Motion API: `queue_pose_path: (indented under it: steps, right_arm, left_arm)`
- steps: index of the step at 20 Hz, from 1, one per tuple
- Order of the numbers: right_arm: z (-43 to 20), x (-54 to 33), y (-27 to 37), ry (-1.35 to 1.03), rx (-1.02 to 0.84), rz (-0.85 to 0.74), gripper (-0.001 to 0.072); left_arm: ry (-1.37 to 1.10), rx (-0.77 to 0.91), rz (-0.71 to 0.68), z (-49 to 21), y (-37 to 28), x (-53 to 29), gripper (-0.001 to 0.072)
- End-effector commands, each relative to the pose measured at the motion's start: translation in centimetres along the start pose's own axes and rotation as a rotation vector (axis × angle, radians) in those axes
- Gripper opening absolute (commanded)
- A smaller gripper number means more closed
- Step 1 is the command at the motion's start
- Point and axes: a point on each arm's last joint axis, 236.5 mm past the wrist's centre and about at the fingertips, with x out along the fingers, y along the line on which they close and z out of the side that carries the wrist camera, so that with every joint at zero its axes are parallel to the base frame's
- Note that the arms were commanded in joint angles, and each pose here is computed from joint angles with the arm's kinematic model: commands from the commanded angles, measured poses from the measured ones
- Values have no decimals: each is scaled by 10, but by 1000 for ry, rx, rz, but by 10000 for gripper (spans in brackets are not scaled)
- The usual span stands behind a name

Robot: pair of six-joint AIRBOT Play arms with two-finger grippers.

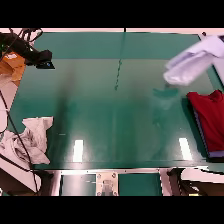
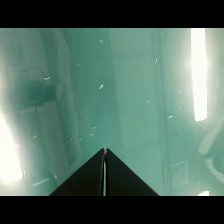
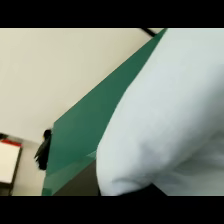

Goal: Fold the shirts.

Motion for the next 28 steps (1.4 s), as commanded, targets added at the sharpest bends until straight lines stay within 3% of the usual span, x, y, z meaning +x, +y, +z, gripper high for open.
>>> queue_pose_path:
  steps: [1, 6, 9, 15, 22, 28]
  right_arm:
    - [42, -71, -71, -128, 32, -177, 10]
    - [54, -79, -104, -148, 41, -193, 10]
    - [82, -67, -85, -208, -22, -97, 10]
    - [134, -76, -56, -287, -141, -73, 10]
    - [65, -89, -119, 8, 4, -302, 10]
    - [22, -177, -153, 111, 115, -709, 10]
  left_arm:
    - [-3, 0, 1, 1, 0, 0, 23]
    - [-1, 0, 1, 0, 0, 0, 23]
    - [1, 0, 1, 0, 0, 0, 23]
    - [12, -37, -1, -3, -1, 0, 23]
    - [39, -59, -6, -9, -2, 0, 23]
    - [78, -58, -45, -18, -11, -1, 24]
